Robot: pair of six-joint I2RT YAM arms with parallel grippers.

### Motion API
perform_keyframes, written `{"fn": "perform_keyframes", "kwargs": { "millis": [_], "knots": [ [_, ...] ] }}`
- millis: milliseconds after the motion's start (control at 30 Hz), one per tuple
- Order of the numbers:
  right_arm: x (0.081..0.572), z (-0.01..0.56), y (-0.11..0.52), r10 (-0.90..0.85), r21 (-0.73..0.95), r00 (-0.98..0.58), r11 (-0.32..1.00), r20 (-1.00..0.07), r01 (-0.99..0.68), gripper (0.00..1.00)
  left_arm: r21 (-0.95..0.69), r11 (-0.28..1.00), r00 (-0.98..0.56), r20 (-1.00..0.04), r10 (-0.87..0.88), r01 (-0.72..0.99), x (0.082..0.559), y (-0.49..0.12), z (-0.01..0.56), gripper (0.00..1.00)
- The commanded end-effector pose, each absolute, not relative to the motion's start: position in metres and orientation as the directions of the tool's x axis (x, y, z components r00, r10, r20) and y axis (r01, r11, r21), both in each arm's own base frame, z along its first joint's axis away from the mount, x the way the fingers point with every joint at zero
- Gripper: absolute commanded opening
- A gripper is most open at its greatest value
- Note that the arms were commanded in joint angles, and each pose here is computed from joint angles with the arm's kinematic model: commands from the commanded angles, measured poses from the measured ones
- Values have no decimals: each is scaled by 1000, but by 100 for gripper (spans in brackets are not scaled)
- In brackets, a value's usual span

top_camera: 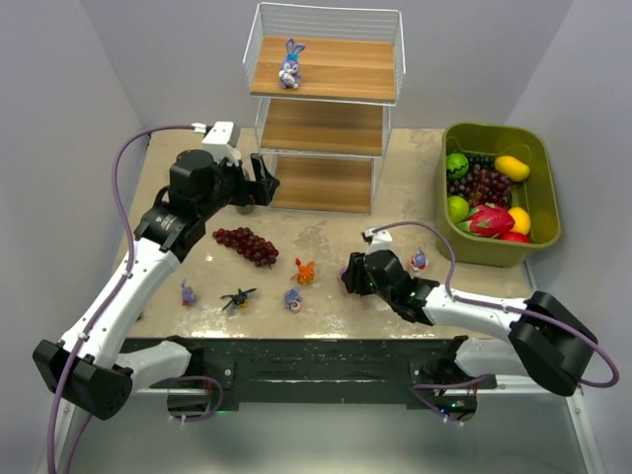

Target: Place and organize the plastic toys onto the shelf

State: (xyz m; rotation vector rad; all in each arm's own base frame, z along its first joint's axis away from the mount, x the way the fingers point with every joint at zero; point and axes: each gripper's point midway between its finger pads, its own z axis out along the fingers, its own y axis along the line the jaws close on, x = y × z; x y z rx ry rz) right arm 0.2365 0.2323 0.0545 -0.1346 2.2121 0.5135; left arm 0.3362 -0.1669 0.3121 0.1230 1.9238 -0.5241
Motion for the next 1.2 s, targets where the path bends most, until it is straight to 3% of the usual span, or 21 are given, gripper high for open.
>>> {"fn": "perform_keyframes", "kwargs": {
  "millis": [0,500,667,900,1167],
  "knots": [
    [255,130,245,118,331,-570,899,-813,-287,0,-277,905,-335,-928,-165,322,339,-160,340,100],
    [276,340,258,15,220,-468,896,-883,-386,0,-232,954,-369,-917,-149,192,340,-136,328,100],
    [284,373,265,-45,167,-454,894,-890,-415,0,-225,958,-393,-909,-140,180,338,-134,324,100],
    [308,455,271,28,162,-323,903,-946,-397,0,-220,962,-415,-900,-135,164,340,-133,320,100],
    [354,492,272,96,167,-216,927,-972,-335,0,-243,951,-418,-897,-145,192,344,-142,319,100]
  ]
}}
